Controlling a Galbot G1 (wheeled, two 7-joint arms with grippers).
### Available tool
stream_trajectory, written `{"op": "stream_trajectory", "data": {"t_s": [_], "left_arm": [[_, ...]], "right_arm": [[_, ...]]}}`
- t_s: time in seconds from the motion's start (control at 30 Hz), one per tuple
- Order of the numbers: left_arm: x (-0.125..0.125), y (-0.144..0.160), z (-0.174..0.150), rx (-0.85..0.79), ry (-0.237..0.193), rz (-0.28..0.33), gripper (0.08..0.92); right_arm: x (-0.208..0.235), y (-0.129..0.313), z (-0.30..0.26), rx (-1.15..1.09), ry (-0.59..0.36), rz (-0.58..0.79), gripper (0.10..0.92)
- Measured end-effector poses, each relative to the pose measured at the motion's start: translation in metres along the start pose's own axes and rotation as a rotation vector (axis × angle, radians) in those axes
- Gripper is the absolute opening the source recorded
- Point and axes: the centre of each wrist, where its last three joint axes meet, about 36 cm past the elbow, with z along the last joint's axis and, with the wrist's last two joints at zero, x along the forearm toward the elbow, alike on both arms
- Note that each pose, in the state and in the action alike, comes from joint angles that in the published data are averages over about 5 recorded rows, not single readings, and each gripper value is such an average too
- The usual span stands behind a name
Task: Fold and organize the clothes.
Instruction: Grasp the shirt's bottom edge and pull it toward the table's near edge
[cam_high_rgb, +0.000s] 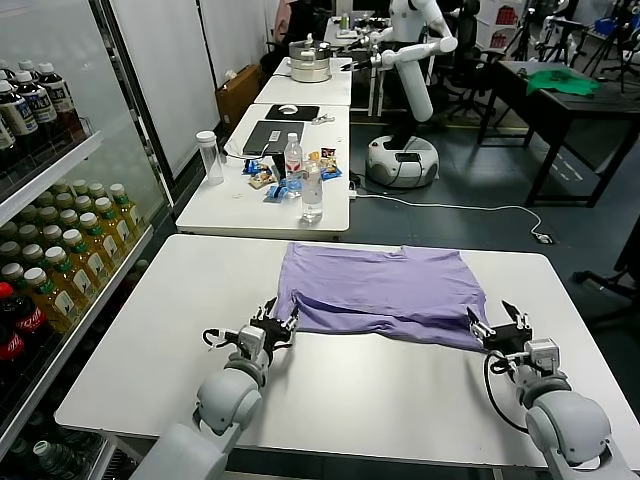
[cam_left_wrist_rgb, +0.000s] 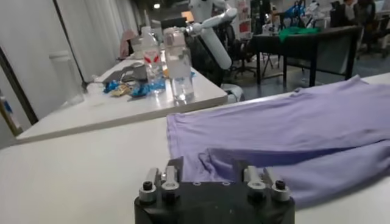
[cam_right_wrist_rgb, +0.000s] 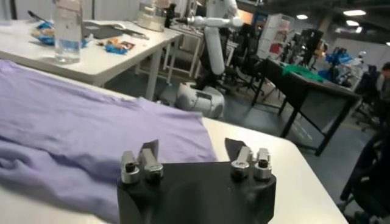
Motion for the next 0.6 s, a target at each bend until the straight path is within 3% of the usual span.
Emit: {"op": "stream_trajectory", "data": {"t_s": [0.1, 0.23, 0.6], "left_arm": [[-0.004, -0.003, 0.002, 0.011, 0.020, -0.003, 0.800], [-0.010, -0.006, 0.004, 0.025, 0.042, -0.007, 0.805], [-0.017, -0.013, 0.013, 0.055, 0.085, 0.010, 0.517]], "right_arm": [[-0.004, 0.000, 0.007, -0.024, 0.037, 0.003, 0.822], [-0.009, 0.001, 0.015, -0.051, 0.075, 0.002, 0.773], [-0.015, -0.003, 0.025, -0.094, 0.123, -0.010, 0.466]]}}
